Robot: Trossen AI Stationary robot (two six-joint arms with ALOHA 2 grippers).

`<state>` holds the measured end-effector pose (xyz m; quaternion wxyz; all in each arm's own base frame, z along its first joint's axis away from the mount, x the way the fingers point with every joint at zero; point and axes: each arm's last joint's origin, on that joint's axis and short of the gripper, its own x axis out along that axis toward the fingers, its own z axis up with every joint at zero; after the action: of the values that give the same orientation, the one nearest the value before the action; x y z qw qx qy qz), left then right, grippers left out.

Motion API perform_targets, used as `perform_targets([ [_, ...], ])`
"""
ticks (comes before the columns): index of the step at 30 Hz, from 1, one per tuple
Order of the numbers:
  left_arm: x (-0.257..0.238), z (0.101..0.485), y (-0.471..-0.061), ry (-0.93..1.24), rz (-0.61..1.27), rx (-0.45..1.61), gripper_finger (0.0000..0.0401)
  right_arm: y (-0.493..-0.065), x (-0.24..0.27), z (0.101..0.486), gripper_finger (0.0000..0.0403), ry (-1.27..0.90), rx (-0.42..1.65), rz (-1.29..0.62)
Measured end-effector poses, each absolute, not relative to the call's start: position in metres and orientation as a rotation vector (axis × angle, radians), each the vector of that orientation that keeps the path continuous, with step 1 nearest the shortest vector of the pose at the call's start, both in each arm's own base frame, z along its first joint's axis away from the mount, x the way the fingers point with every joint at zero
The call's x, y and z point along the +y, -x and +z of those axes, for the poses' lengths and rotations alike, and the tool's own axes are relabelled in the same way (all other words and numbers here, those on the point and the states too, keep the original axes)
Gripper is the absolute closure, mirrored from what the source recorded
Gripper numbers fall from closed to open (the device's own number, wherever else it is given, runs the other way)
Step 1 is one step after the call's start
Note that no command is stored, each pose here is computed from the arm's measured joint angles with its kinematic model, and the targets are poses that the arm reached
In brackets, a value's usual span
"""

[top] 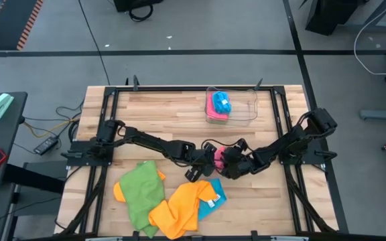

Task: Fold microfiber towels
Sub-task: Fold the pink towel

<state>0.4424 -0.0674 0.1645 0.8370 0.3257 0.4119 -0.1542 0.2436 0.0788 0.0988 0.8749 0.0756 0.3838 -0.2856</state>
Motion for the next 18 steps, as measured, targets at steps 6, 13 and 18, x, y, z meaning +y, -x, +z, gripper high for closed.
perform_targets([
  [6,-0.066,0.175,-0.45,-0.759,-0.231,0.808,0.038,-0.243,0.081,0.097,0.0194,-0.202,0.789,-0.62],
  [13,-0.066,0.177,-0.458,-0.779,-0.155,0.739,0.0373,-0.236,0.09,0.112,0.0194,-0.219,0.762,-0.557],
  [18,-0.063,0.175,-0.464,-0.739,-0.109,0.691,0.0373,-0.236,0.093,0.109,0.0194,-0.233,0.772,-0.55],
])
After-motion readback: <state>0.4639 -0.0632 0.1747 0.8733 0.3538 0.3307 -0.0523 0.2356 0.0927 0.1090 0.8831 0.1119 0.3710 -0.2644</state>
